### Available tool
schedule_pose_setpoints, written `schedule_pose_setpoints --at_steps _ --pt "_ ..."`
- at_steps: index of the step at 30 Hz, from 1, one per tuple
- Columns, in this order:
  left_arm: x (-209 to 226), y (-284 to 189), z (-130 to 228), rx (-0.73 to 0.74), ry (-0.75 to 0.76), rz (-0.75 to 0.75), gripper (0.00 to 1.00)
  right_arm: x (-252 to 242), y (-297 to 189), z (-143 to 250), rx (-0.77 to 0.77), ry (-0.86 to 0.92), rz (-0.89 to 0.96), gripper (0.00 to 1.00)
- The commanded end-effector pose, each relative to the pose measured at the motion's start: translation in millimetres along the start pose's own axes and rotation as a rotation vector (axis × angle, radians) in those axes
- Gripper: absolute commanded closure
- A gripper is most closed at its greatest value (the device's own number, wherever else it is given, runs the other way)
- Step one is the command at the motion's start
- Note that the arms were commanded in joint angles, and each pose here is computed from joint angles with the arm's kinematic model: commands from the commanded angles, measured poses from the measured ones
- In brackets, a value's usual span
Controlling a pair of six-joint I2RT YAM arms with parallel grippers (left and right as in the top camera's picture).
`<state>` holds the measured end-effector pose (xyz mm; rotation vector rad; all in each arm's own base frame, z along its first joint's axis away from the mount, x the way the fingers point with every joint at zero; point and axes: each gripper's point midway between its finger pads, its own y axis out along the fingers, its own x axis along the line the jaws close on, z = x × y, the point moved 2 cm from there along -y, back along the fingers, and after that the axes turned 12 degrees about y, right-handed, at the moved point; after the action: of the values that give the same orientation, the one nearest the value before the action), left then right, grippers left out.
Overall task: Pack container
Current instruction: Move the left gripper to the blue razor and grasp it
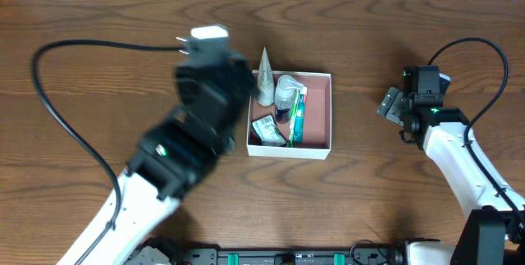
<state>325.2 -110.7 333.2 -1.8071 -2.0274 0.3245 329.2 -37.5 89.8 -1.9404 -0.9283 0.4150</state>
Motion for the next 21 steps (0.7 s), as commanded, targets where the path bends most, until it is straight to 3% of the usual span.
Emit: schedule_pose_setpoints --at_steps 1,10,21 --pt "23.2 43.6 14.2 0.109 -0.049 -0.009 0.29 -2.9 -0.3 -3.2 -0.015 0.006 0.017 0.01" --pt "47.8 152.9 74.9 0.350 -0.125 0.084 0.24 -2.8 -0.3 -3.2 -0.015 0.007 0.016 0.01" --pt "2.3 226.5 151.1 0.503 -0.087 0.198 0.24 -2.8 -0.3 -3.2 -0.015 0.006 0.016 0.01"
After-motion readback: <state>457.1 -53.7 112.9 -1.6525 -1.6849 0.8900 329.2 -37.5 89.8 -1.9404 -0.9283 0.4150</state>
